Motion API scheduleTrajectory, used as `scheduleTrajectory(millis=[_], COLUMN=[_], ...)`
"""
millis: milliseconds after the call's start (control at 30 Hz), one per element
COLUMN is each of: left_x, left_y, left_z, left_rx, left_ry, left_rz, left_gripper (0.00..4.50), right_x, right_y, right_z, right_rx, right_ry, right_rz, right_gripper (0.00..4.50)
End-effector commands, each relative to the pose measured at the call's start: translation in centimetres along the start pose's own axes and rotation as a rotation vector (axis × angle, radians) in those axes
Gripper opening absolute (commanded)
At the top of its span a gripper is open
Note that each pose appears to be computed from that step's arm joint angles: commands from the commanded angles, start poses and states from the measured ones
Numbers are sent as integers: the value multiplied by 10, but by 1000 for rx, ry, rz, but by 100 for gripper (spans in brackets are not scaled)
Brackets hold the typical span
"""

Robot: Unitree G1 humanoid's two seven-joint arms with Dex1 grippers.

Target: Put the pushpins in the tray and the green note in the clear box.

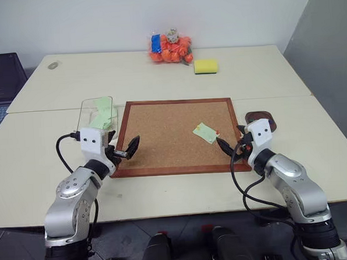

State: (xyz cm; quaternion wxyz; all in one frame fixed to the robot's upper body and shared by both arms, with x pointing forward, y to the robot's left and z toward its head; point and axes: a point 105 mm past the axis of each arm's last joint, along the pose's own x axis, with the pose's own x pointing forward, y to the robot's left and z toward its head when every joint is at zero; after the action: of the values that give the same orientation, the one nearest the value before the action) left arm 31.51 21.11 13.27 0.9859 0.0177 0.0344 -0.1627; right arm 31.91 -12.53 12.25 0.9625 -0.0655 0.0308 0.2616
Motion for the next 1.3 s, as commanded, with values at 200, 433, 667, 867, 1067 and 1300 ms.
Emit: scheduleTrajectory(millis=[200,433,667,867,1067,1300], left_x=[-6,-1,6,10,14,29], left_y=[-15,-23,-38,-43,-53,-56], left_z=[12,10,12,18,19,17], left_rx=[14,-1,-16,-21,20,89], left_ry=[-49,-51,-56,-62,-30,10], left_rz=[-38,-85,-193,-273,-414,-550], left_gripper=[449,449,449,449,449,449], right_x=[-14,-14,-15,-13,-10,-1], right_y=[3,-13,-22,-17,-5,-6], right_z=[12,13,15,21,23,24], right_rx=[32,5,-26,-15,-40,-91], right_ry=[-45,-42,-38,-57,-52,-27], right_rz=[76,57,37,34,141,215], right_gripper=[450,450,450,450,450,450])
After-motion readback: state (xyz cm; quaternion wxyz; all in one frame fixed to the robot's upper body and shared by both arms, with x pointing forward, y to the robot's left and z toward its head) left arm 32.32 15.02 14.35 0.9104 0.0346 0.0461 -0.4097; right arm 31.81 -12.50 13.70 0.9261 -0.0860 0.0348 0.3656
